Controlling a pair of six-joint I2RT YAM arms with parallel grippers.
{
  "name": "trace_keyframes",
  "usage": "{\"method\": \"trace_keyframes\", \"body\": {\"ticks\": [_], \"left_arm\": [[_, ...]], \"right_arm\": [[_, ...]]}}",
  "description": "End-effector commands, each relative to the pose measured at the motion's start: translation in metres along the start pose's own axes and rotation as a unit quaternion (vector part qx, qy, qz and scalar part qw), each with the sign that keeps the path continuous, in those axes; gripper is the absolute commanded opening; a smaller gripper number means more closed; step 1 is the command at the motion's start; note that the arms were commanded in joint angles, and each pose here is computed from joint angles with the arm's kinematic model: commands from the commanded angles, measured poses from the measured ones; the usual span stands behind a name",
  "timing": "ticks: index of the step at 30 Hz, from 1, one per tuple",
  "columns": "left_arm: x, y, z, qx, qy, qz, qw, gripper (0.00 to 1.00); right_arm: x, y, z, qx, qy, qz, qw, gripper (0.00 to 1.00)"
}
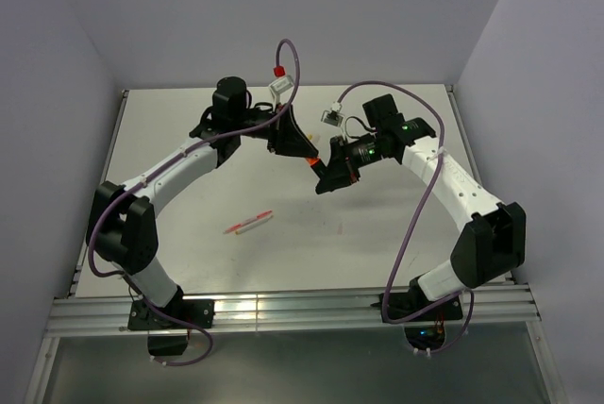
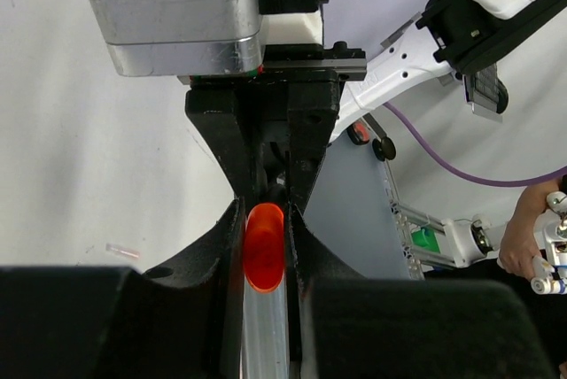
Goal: Insert the pens into the pen caps
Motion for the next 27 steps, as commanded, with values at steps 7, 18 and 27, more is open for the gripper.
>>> {"method": "trace_keyframes", "body": {"ticks": [7, 18, 27], "left_arm": [[-0.011, 0.024, -0.031, -0.068, 0.035, 0.063, 0.995, 0.08], [0.001, 0.017, -0.024, -0.017, 0.063, 0.084, 0.994, 0.32], [0.043, -0.037, -0.040, 0.016, 0.099, -0.018, 0.995, 0.58]], "right_arm": [[0.045, -0.002, -0.009, -0.014, -0.119, -0.026, 0.992, 0.00], [0.052, -0.005, -0.012, -0.026, -0.171, -0.030, 0.985, 0.00], [0.048, -0.004, -0.011, -0.024, -0.171, -0.031, 0.984, 0.00]]}}
Point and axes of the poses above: each gripper's point midway between its finger pads, its own y axis out along the fingers, its own z axis along the line the jaws close on, x = y × z, the point moved 5 cm from there along -y, back along the fingers, and after that the axes turned 13 degrees about -y, right-handed, at the moved point
